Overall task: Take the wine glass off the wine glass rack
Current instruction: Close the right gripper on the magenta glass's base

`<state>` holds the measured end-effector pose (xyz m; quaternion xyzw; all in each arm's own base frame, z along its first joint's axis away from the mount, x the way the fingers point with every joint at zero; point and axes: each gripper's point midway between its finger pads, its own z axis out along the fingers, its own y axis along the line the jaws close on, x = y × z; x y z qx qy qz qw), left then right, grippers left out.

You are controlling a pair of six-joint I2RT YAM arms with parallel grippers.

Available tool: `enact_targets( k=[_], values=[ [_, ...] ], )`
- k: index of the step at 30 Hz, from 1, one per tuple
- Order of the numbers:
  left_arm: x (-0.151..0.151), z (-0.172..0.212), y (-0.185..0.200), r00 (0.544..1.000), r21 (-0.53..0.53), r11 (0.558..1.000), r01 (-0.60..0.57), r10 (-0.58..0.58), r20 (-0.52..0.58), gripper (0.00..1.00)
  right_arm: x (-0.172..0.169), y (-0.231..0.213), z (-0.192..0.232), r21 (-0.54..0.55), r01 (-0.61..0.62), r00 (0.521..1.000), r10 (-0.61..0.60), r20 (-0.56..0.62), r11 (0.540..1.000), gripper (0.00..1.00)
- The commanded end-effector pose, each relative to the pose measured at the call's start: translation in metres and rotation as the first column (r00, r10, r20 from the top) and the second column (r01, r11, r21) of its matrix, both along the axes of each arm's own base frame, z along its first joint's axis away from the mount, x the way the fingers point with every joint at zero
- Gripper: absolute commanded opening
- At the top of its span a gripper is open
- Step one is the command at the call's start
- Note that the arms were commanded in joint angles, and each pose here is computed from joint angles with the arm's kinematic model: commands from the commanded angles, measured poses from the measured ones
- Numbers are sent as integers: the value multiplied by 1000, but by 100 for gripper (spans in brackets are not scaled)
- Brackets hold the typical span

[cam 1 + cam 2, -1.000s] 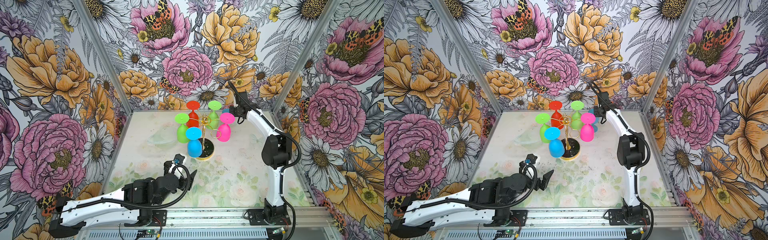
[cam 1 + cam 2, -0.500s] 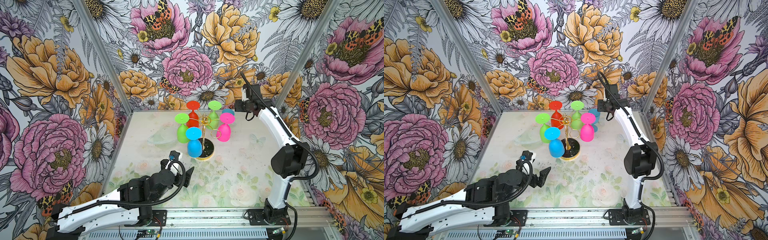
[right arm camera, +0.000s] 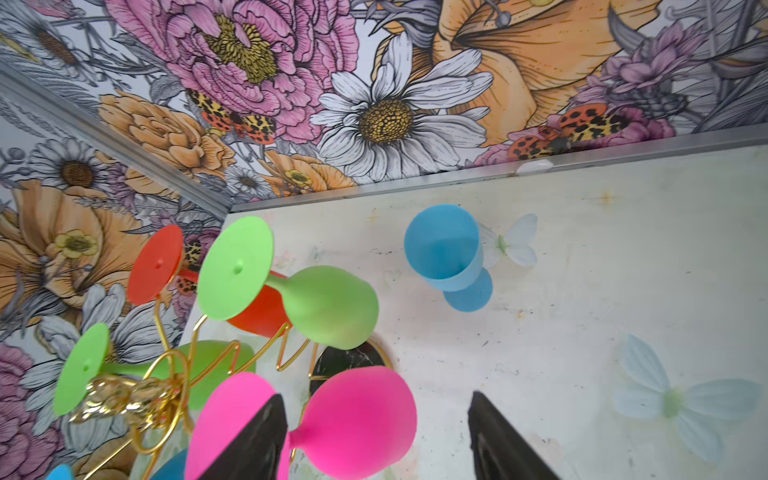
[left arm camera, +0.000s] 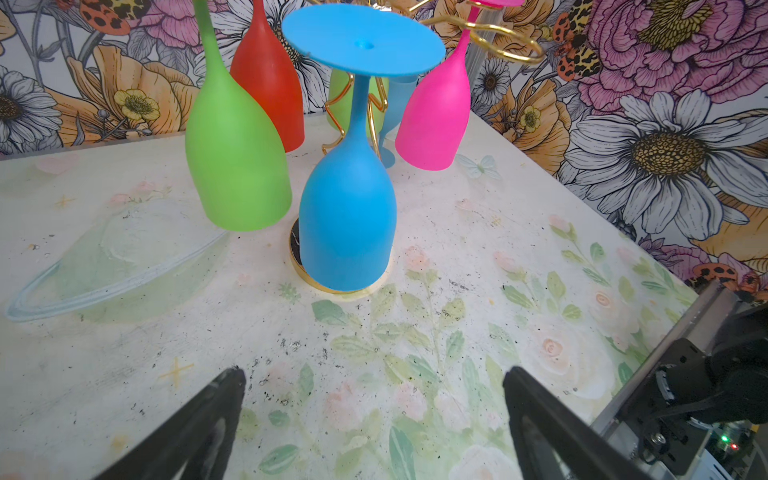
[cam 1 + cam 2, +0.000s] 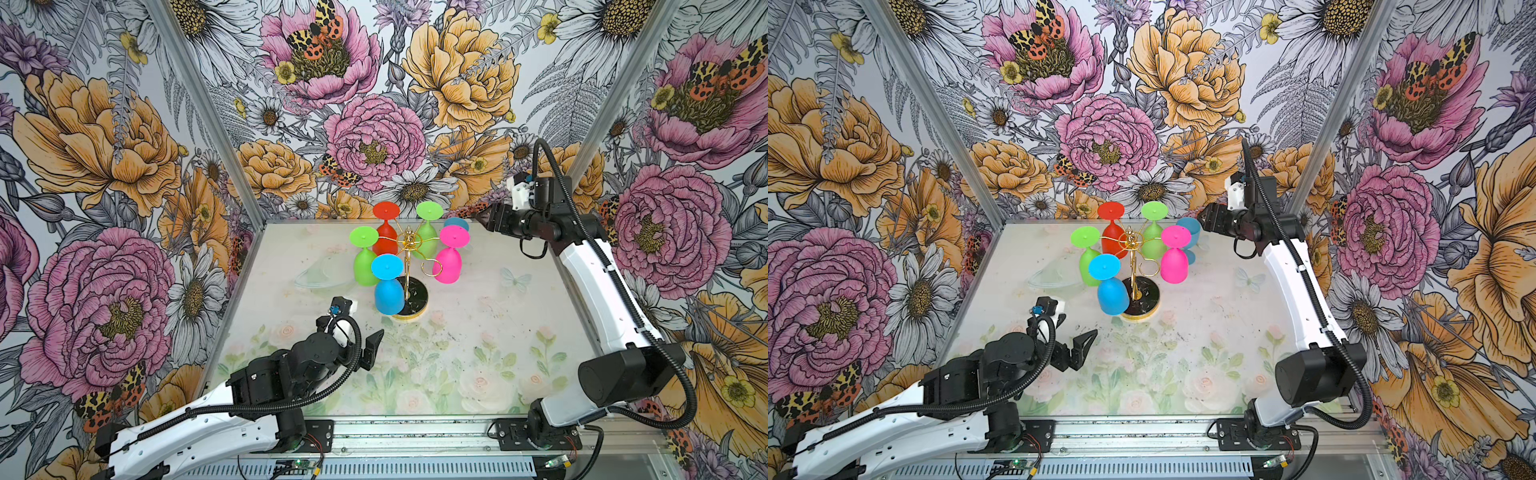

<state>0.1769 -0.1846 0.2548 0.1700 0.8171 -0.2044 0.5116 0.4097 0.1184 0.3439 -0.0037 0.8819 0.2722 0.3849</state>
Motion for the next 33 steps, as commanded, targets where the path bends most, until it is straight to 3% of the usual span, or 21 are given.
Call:
enact_targets(
  k=[1,8,14,33],
  values=[
    [-1,3,-7,999,16,999,50,-50,-15,99,-27,27,8,116,-102,994,105,-18,988,70],
    [6,3,-11,998,41,998,58,-56,-29,99,-47,49,0,213,-169,983,182,-38,962,69],
    [7,6,-13,998,38,997,61,-60,-31,99,-45,55,-6,260,-180,979,200,-50,949,65],
    [6,4,-12,997,34,997,65,-64,-36,99,-29,54,-20,320,-147,981,179,-73,936,31]
  ],
)
